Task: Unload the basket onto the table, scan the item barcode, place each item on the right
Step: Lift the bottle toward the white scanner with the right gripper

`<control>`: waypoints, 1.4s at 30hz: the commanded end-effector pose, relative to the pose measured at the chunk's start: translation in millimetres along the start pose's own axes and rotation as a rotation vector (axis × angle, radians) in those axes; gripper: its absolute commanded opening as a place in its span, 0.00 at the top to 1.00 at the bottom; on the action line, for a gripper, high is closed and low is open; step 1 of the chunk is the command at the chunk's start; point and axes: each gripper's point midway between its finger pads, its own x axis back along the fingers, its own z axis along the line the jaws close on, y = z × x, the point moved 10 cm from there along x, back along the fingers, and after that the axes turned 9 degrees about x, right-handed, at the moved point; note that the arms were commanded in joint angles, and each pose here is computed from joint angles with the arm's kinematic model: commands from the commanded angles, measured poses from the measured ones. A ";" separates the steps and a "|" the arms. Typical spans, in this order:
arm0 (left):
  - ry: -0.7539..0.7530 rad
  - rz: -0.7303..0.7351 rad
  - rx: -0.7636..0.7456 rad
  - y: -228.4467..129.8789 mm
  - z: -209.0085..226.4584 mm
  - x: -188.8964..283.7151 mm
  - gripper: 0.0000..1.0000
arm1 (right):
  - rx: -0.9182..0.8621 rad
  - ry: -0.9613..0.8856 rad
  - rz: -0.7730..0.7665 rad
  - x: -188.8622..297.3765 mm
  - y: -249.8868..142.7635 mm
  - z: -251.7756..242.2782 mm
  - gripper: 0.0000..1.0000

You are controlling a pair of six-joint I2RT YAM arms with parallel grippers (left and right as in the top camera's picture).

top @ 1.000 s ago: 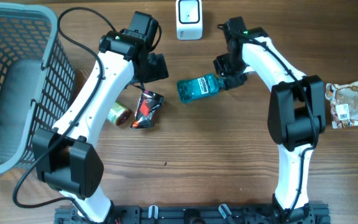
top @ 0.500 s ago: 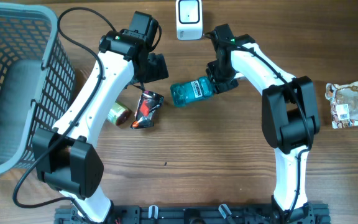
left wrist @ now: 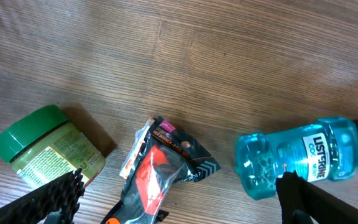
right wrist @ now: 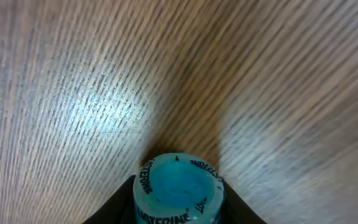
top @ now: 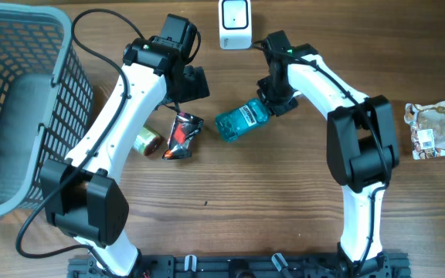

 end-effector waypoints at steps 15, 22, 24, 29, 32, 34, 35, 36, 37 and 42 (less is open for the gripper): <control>-0.007 -0.025 -0.002 2.4 3.3 7.7 0.00 | 0.796 0.228 -0.212 118.3 -8.6 1.0 0.72; -0.007 -0.025 -0.002 2.4 3.3 7.7 0.00 | 0.813 0.372 -0.305 164.8 -15.0 1.1 0.71; -0.007 -0.025 -0.002 2.4 3.3 7.7 0.00 | 0.817 0.412 -0.344 183.4 -17.9 -2.5 0.70; -0.007 -0.025 -0.002 2.4 3.3 7.7 0.00 | 1.036 0.388 -0.444 198.9 -19.4 -7.2 0.67; -0.007 -0.025 -0.002 2.4 3.3 7.7 0.00 | 1.165 0.345 -0.500 200.2 -17.5 -7.1 0.65; -0.007 -0.025 -0.002 2.4 3.3 7.7 0.00 | 1.208 0.350 -0.529 202.0 -16.7 -4.5 0.65; -0.007 -0.025 -0.002 2.4 3.3 7.7 0.00 | 1.207 0.352 -0.541 202.8 -16.1 -3.4 0.65; -0.007 -0.025 -0.002 2.4 3.3 7.7 0.00 | 1.227 0.360 -0.564 204.6 -15.3 -1.0 0.65; -0.007 -0.025 -0.002 2.4 3.3 7.7 0.00 | 1.235 0.364 -0.583 206.0 -14.5 0.7 0.65; -0.007 -0.025 -0.002 2.4 3.3 7.7 0.00 | 1.278 0.400 -0.674 211.1 -11.9 10.7 0.66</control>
